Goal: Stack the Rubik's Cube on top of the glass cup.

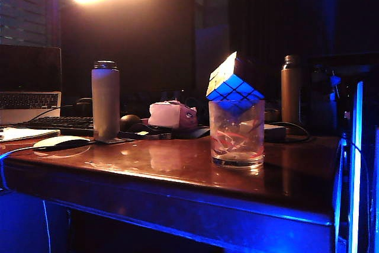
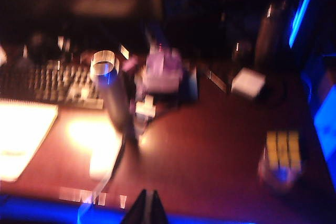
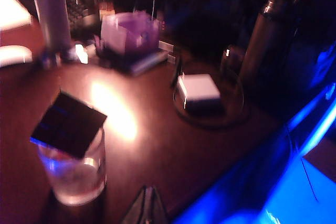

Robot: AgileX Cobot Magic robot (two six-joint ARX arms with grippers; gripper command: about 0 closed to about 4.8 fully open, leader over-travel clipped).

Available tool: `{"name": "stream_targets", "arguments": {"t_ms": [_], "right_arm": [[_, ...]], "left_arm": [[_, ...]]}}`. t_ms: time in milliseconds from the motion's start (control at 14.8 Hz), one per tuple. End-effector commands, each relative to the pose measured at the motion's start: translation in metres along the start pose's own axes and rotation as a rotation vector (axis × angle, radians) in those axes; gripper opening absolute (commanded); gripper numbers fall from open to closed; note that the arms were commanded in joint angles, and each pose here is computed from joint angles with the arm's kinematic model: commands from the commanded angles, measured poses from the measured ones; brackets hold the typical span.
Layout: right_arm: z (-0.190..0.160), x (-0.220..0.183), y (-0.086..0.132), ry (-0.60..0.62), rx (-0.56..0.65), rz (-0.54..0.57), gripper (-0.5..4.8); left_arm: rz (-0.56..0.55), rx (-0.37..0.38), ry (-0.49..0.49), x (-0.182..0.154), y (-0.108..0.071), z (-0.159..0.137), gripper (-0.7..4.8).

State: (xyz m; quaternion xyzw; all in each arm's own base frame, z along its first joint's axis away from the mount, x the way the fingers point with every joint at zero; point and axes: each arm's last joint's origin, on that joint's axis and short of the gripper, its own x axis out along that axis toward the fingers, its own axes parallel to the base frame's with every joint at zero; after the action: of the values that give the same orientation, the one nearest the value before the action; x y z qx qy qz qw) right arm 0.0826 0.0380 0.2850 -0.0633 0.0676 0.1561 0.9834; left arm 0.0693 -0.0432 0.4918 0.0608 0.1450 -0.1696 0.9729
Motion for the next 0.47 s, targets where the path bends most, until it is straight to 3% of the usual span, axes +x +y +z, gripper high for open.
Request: {"name": "stream_targets", "arguments": {"t_ms": [68,135,338,473], "right_arm": [[-0.017,-0.007,0.0,-0.094,0.024,-0.001,-0.01],[-0.023,-0.009,0.0,-0.096,0.024,-0.002,-0.01],[-0.027,-0.011,0.0,-0.104,0.091,-0.005,-0.01],[-0.029,-0.01,0.0,-0.095,0.094,-0.004,-0.01]], "left_arm": [[0.005,-0.05,0.037,-0.008,0.004,-0.049,-0.06],[0.004,-0.085,0.034,-0.007,0.005,-0.072,-0.06],[-0.016,-0.094,0.004,0.014,-0.001,-0.133,-0.06],[-0.117,-0.093,-0.012,0.032,-0.009,-0.17,-0.06]]}}
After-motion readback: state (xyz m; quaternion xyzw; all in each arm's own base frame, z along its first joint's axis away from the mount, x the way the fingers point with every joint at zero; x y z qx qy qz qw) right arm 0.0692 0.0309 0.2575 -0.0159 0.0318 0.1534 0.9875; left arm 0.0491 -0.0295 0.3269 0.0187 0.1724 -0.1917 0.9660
